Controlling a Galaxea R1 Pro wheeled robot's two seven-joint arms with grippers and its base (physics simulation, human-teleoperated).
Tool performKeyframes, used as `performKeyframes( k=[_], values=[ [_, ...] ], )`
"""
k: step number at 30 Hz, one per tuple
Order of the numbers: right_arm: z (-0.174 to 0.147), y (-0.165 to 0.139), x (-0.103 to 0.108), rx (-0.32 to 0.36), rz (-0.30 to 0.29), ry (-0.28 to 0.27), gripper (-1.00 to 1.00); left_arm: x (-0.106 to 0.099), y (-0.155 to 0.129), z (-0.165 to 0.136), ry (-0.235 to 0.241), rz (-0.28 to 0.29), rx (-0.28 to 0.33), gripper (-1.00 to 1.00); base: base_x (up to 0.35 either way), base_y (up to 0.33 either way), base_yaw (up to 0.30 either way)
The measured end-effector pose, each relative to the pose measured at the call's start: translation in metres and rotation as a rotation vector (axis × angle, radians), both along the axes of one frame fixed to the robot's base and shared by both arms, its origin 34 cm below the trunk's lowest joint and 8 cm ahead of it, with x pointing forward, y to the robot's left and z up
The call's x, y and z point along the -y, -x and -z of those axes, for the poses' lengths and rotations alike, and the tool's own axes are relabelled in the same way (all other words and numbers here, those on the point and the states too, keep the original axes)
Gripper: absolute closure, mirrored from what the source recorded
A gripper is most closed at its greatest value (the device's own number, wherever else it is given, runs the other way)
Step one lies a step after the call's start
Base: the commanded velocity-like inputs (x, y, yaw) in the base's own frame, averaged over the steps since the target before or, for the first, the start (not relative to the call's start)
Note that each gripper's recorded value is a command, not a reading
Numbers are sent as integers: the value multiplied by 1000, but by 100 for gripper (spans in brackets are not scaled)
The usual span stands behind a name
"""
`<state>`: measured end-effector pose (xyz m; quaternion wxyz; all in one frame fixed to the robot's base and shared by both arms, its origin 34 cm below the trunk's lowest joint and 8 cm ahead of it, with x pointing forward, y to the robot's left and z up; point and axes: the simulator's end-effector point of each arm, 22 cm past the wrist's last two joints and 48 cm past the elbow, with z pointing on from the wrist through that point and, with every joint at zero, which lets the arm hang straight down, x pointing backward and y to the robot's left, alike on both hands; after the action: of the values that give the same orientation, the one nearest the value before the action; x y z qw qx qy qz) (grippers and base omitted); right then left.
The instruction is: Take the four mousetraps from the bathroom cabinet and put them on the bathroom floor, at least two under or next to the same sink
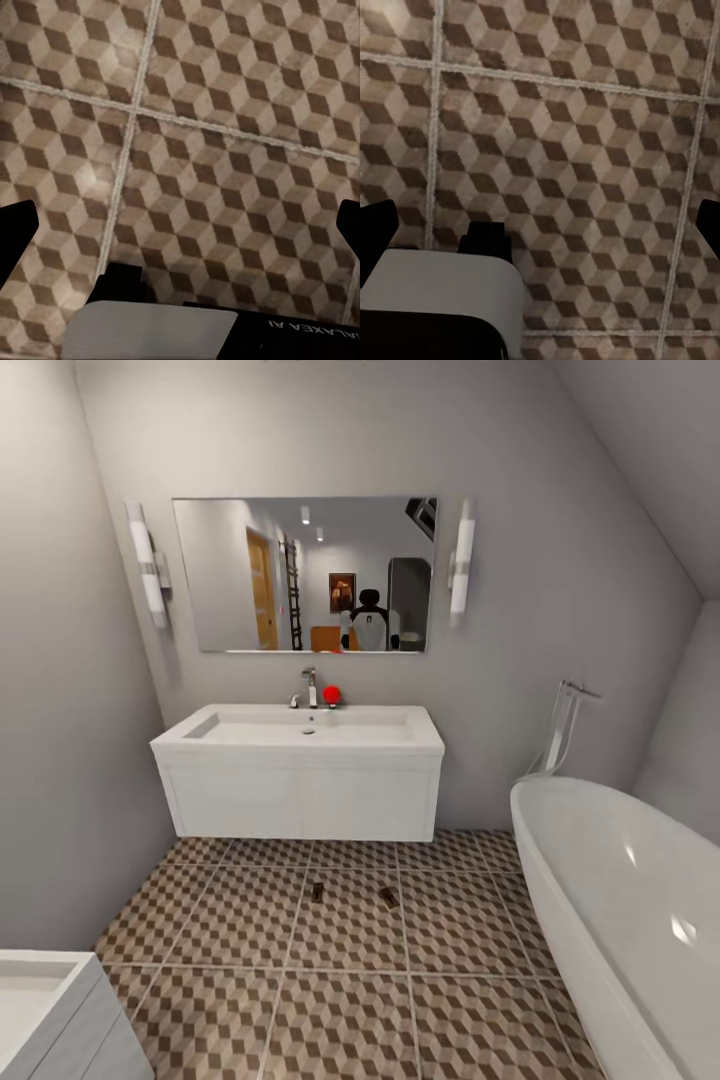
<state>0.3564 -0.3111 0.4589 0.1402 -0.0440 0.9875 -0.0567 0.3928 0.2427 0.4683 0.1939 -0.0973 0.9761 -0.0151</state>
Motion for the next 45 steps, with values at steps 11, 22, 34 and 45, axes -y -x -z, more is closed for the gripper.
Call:
performKeyframes(
  k=[11, 22, 34, 45],
  values=[
    [-18, 0, -2, -3, -1, -4, -100, 1, 30, -10, 1, 2, -36, -100, 0, 0, 0],
    [-31, 17, -5, -27, -6, -13, -100, 6, 56, -21, 7, 7, -65, -100, 0, 0, 0],
    [-46, 36, -7, -52, -12, -16, -100, 20, 82, -34, 23, 13, -88, -100, 0, 0, 0],
    [-55, 72, -8, -97, -13, -18, -100, 29, 87, -51, 33, 13, -80, -100, 0, 0, 0]
  ],
)
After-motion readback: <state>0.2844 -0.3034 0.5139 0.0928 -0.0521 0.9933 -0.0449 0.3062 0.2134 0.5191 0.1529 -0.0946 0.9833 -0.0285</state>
